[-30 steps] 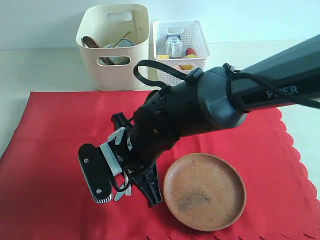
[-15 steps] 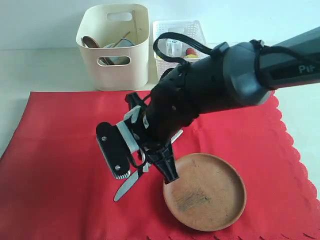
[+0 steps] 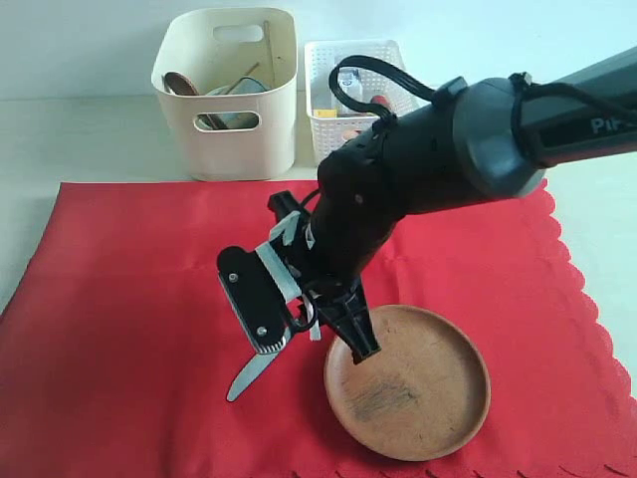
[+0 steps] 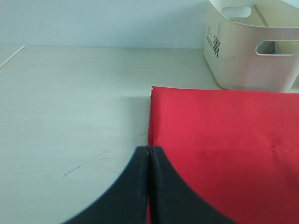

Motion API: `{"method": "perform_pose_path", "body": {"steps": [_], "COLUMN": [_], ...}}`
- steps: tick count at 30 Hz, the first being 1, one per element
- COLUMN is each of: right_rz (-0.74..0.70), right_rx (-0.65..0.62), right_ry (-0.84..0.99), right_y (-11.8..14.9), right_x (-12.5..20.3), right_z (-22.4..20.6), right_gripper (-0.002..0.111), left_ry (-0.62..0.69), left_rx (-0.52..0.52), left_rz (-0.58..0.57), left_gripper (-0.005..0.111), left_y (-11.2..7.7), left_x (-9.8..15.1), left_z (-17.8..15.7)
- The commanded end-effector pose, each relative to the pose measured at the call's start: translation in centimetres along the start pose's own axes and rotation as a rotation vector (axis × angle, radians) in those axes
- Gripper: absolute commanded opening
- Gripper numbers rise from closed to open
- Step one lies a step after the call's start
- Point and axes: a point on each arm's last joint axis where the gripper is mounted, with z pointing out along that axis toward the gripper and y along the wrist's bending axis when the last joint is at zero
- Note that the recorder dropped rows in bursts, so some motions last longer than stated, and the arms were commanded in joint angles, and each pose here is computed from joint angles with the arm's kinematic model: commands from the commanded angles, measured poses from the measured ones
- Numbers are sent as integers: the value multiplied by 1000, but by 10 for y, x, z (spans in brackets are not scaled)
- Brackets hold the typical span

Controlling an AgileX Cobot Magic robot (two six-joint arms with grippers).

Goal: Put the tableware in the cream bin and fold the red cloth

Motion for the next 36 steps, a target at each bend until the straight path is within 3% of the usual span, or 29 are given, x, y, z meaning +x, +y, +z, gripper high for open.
{"method": "perform_pose_path", "body": {"steps": [1,9,11,14,23,26,31,36], "right_rz": [2,2,3,5,16,147,247,198], "right_rx": [-24,-42,-47,-66,16,44,35,-43], "right_ry": [5,11,13,18,-8,-37,-36,-46], "right_y": [2,4,5,8,-2,-6,-5,-16], "right_x": [3,4,4,5,1,-1,0,0], "right_z": [8,19,21,27,4,-4,-5,-14], "right_gripper": [38,35,27,0,0,0,0,0], "left_ry": [-17,-17,-17,-17,-17,-17,-17,-17], "left_rx": [-2,-2,-2,-2,-2,-2,-2,-2], "left_rz": [0,0,0,0,0,0,0,0], "left_gripper": [0,0,0,0,0,0,0,0], "left_y": [0,0,0,0,0,0,0,0], "left_x": [-1,-1,-1,-1,-1,-1,-1,-1], "left_z": [0,0,0,0,0,0,0,0]}}
